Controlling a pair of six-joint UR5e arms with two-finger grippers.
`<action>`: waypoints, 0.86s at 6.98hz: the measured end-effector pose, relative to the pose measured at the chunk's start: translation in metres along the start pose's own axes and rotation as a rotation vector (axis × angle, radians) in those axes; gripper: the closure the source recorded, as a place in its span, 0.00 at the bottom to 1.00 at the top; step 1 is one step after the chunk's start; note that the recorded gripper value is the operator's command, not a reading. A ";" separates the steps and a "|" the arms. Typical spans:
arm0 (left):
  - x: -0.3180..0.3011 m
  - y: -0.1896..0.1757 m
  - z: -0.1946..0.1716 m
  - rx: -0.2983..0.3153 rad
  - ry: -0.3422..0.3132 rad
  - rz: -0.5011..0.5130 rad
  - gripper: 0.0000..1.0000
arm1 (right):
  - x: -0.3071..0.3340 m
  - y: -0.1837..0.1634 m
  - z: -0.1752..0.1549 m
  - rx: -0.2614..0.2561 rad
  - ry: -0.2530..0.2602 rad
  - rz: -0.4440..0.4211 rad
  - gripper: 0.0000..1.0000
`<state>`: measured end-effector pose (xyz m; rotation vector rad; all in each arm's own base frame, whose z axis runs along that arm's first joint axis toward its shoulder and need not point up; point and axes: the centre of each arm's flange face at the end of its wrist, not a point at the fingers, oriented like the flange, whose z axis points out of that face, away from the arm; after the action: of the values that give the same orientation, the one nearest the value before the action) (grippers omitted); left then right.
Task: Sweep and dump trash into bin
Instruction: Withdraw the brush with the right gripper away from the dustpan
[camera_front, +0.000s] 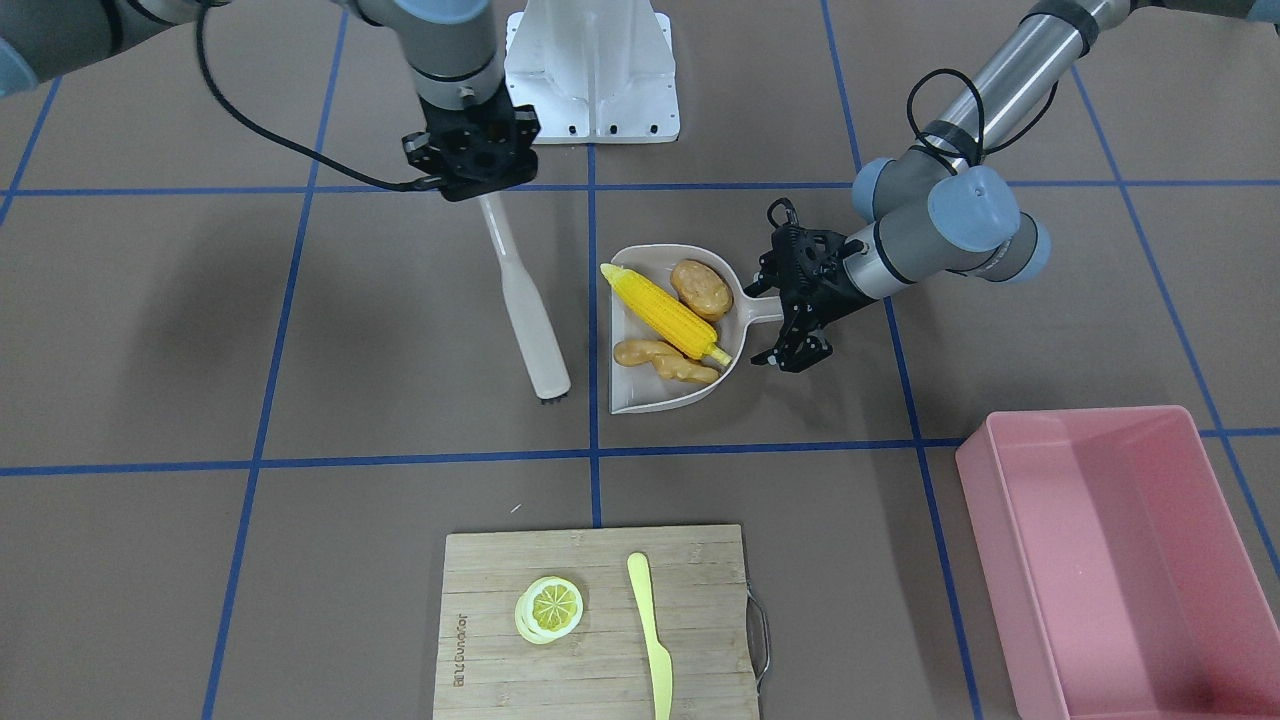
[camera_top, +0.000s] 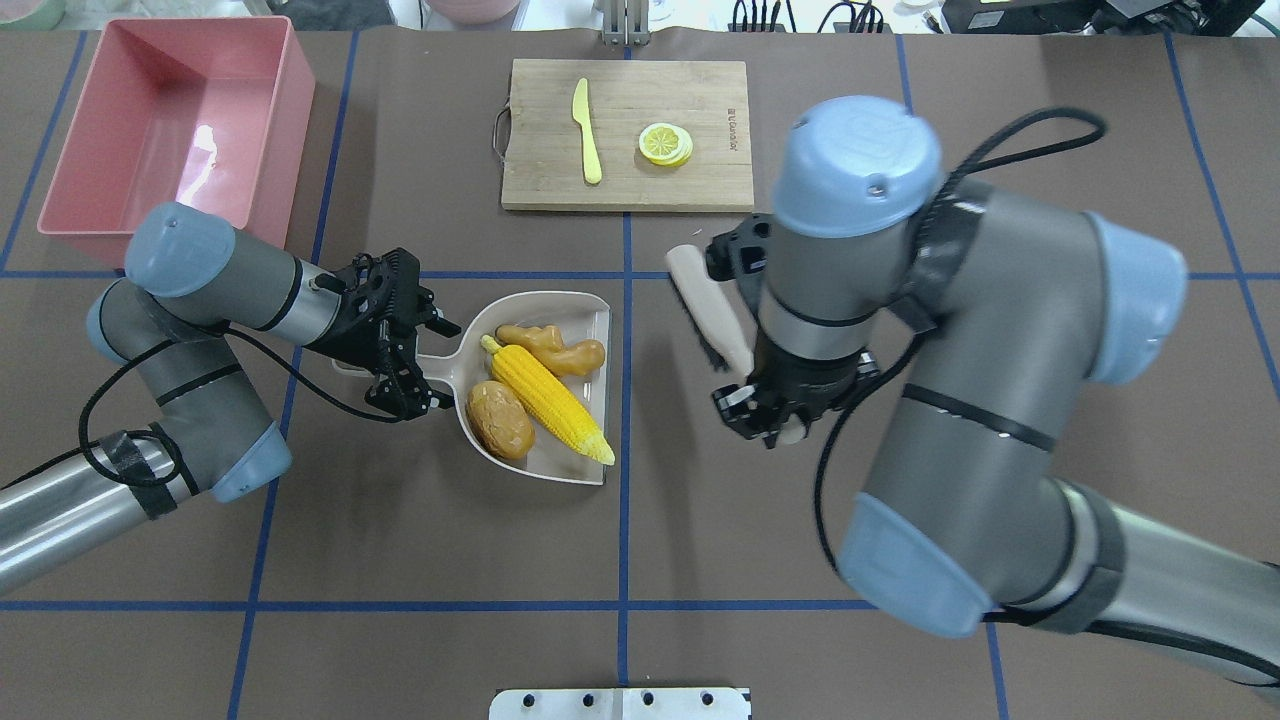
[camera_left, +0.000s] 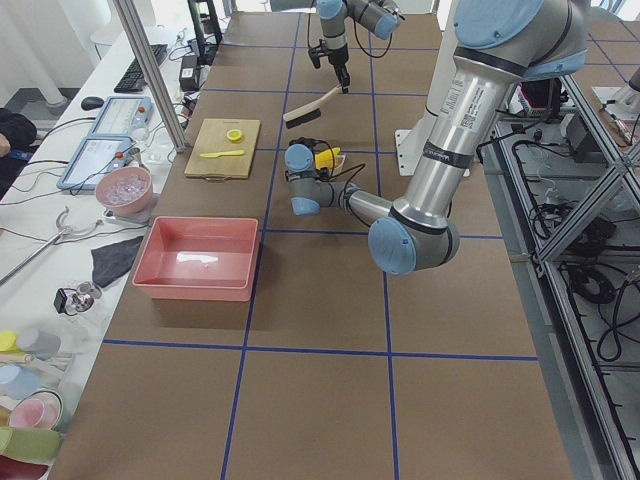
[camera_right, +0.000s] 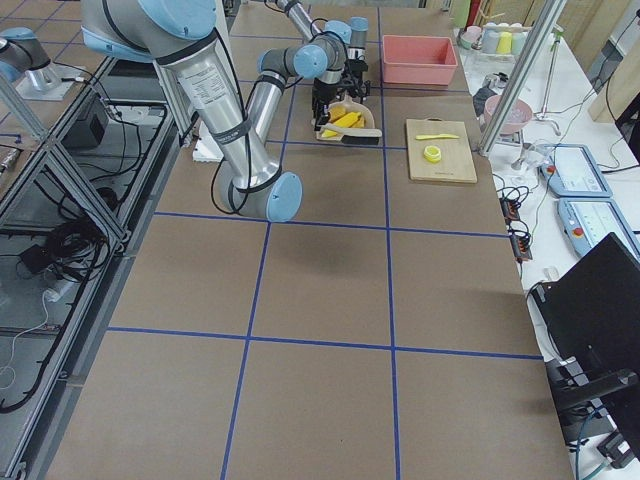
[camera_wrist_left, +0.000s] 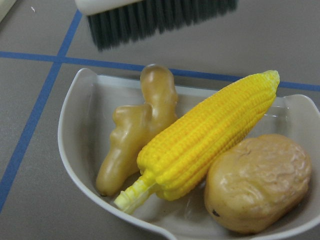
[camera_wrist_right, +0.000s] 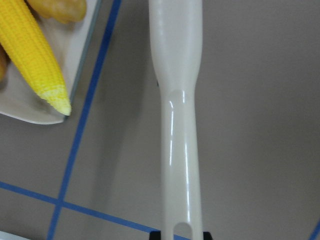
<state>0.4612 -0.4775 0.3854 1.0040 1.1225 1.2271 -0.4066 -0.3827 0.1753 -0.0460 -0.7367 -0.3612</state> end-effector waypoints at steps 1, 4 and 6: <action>0.000 0.000 0.000 0.001 0.000 0.001 0.04 | 0.045 0.014 -0.010 0.013 0.021 0.006 1.00; 0.001 -0.003 -0.002 0.006 0.001 0.003 0.29 | 0.194 0.031 -0.004 -0.003 0.104 0.119 1.00; 0.002 -0.003 -0.003 0.009 0.001 0.005 0.34 | 0.309 0.048 0.012 0.002 0.095 0.244 1.00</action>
<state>0.4591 -0.4759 0.3816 1.0131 1.1278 1.2279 -0.1879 -0.4305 0.3935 -0.1151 -0.6291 -0.1291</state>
